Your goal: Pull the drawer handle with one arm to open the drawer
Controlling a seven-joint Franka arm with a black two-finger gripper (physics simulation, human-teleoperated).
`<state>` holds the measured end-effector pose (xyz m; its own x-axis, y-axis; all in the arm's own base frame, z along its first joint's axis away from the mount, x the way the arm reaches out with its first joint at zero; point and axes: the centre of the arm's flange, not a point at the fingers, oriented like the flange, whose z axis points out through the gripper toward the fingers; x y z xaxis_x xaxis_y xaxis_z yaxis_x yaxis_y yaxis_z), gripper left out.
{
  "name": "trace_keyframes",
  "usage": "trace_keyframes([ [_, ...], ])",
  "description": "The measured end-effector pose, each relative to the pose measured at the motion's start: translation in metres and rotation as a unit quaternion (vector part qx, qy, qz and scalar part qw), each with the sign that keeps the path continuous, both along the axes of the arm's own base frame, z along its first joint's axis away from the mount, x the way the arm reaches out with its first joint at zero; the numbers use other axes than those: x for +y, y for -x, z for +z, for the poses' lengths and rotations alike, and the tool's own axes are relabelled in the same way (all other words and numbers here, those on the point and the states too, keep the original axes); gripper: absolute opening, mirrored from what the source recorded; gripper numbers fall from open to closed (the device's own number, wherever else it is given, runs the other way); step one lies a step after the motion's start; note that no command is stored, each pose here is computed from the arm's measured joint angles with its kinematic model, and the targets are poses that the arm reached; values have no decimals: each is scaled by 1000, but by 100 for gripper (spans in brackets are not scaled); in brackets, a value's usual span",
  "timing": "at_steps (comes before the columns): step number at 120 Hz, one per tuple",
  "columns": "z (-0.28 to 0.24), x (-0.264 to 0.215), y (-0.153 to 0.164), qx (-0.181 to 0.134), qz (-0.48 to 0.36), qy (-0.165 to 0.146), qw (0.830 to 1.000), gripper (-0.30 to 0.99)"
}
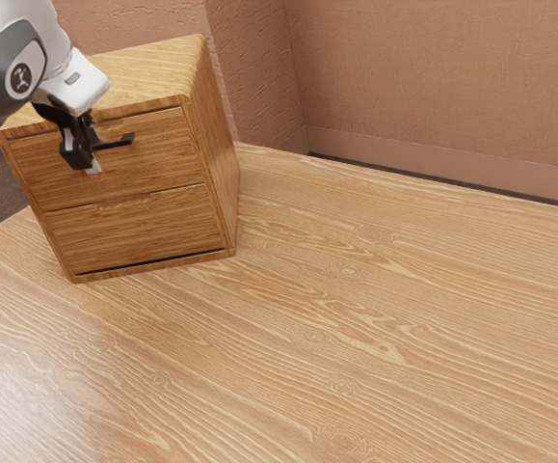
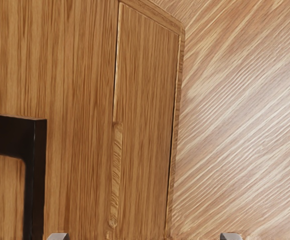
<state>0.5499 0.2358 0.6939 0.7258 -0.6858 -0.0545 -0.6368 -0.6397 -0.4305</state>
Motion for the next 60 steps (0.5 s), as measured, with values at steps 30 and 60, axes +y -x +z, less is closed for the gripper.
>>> trace_keyframes([
  [30, -4, 39, -14, -13, -16, 1, 1000, 23],
  [60, -10, 53, -24, -18, -41, 8, 999, 18],
])
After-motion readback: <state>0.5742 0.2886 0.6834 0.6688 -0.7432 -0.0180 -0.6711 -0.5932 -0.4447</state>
